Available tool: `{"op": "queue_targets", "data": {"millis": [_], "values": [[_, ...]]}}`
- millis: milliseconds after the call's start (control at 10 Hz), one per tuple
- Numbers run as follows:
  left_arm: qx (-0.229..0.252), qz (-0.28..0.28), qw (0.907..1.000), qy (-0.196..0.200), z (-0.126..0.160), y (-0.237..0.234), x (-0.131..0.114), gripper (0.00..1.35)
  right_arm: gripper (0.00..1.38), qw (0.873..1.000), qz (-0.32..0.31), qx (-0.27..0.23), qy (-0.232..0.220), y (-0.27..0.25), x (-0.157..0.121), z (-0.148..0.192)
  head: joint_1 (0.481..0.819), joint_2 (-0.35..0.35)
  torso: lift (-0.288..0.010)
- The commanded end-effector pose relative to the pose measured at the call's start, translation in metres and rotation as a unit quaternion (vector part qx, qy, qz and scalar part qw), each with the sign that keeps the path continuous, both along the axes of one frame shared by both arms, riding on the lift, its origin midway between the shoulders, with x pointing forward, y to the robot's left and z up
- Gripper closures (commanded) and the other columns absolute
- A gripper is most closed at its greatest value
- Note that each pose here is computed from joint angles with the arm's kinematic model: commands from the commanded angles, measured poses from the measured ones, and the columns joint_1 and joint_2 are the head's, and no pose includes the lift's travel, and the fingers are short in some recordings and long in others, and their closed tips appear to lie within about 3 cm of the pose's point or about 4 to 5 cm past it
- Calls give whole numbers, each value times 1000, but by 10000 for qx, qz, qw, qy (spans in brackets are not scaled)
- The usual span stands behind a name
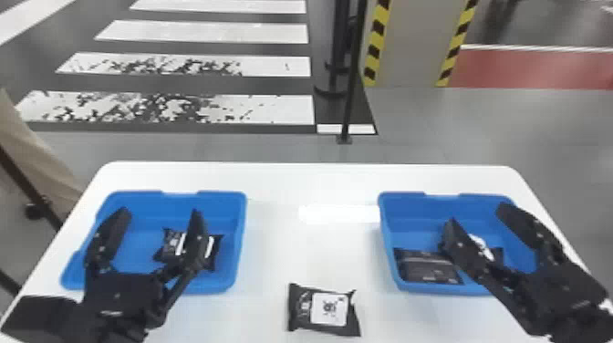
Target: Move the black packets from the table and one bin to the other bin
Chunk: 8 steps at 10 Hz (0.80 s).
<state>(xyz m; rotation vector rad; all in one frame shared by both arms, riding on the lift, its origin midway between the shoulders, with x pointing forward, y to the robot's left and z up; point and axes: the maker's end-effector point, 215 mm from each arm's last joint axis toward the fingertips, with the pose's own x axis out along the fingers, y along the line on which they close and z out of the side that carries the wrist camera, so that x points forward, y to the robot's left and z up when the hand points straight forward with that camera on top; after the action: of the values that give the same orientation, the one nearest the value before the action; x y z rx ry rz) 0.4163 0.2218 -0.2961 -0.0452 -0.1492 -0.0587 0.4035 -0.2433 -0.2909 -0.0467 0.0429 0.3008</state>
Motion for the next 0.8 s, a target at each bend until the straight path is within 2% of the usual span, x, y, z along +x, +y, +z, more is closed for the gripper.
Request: {"op": "queue_targets", "data": {"millis": [0, 600, 700], "values": [[0, 0, 10000, -7, 1, 0, 0, 116, 338, 10000, 0, 5, 8, 0, 0, 0, 695, -30, -110], [6, 9, 10000, -19, 2, 1, 0, 114, 338, 10000, 15, -16, 35, 1, 0, -1, 695, -29, -110], [16, 8, 10000, -7, 0, 1, -1, 116, 338, 9998, 185, 49, 55, 17, 3, -3, 695, -29, -110]]}}
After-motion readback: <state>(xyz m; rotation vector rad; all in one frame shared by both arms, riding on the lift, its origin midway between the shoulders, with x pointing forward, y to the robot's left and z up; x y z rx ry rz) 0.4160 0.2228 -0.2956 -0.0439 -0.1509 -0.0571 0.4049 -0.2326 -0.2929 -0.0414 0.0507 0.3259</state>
